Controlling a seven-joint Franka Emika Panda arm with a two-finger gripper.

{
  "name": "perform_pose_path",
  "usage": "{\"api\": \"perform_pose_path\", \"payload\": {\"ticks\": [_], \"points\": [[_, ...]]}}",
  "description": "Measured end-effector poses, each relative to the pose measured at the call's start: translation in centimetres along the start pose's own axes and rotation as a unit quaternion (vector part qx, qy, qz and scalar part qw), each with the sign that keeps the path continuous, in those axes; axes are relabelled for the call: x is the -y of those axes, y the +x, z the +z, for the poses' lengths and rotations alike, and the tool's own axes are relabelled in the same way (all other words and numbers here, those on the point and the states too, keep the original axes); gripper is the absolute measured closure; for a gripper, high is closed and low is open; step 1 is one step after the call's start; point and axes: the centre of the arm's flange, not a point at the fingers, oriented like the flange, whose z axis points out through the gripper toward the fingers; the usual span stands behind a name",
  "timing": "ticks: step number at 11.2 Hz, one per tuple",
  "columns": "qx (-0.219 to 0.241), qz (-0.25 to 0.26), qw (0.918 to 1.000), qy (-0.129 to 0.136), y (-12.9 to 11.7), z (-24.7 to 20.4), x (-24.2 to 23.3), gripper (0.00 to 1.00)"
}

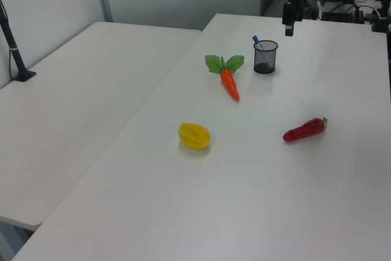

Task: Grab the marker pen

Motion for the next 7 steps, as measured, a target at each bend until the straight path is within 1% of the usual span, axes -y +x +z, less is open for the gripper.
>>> {"api": "perform_pose_path", "payload": {"ticks": [7], "points": [[0.004,-0.001,1.0000,-0.001,0.17,0.45,0.08,0.00]]}}
